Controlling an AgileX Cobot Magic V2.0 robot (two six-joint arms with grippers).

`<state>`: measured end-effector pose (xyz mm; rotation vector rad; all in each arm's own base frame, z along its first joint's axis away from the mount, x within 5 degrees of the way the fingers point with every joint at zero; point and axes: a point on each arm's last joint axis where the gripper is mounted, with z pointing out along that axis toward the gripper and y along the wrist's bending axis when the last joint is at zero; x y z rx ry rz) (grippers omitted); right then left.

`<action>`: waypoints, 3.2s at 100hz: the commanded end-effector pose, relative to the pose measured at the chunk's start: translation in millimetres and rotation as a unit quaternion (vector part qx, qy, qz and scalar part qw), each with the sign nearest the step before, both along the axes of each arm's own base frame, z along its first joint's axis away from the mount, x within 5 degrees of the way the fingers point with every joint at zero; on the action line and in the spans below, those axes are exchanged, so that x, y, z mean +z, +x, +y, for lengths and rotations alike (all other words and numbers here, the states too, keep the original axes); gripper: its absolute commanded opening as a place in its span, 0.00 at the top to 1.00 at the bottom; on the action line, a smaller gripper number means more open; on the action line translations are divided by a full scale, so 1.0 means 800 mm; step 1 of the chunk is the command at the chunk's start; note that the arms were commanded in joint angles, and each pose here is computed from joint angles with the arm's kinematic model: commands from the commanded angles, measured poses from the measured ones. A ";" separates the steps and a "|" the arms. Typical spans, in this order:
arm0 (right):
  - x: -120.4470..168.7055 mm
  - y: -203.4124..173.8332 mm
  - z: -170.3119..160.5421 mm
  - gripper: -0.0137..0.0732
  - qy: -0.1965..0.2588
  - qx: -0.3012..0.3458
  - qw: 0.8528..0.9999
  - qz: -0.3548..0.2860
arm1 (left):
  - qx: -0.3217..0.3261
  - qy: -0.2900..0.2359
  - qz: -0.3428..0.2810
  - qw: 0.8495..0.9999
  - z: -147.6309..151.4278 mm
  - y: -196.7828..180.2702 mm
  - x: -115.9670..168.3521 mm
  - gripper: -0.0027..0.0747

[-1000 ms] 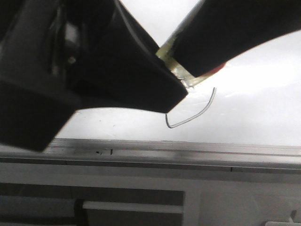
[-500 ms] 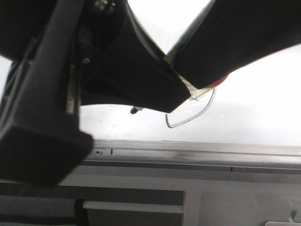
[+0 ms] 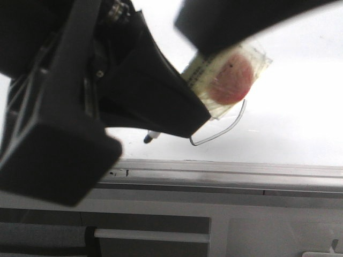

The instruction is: Write number 5 on whiteboard

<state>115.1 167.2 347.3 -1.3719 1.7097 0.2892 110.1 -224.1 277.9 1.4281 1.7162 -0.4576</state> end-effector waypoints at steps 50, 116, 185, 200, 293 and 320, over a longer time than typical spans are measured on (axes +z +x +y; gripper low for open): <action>0.078 -0.015 -0.112 0.92 0.144 -0.159 0.969 -0.125 | 0.261 -0.193 0.107 0.940 0.037 0.103 0.014 0.99; 0.074 -0.015 -0.113 0.92 0.132 -0.162 0.971 -0.113 | 0.342 -0.218 0.174 0.898 0.018 0.133 -0.032 0.98; 0.074 -0.015 -0.112 0.92 0.134 -0.164 0.971 -0.110 | 0.359 -0.241 0.180 0.884 0.019 0.135 -0.030 0.47; 0.074 -0.015 -0.112 0.92 0.134 -0.164 0.971 -0.110 | 0.355 -0.257 0.171 0.882 0.023 0.132 -0.018 0.23; -0.060 -0.118 -0.215 0.92 0.235 -0.210 0.927 -0.205 | 0.198 -0.292 -0.042 0.935 0.169 -0.028 0.037 0.99; -0.063 -0.117 -0.214 0.92 0.230 -0.212 0.929 -0.201 | 0.200 -0.282 -0.035 0.938 0.169 -0.028 0.026 0.99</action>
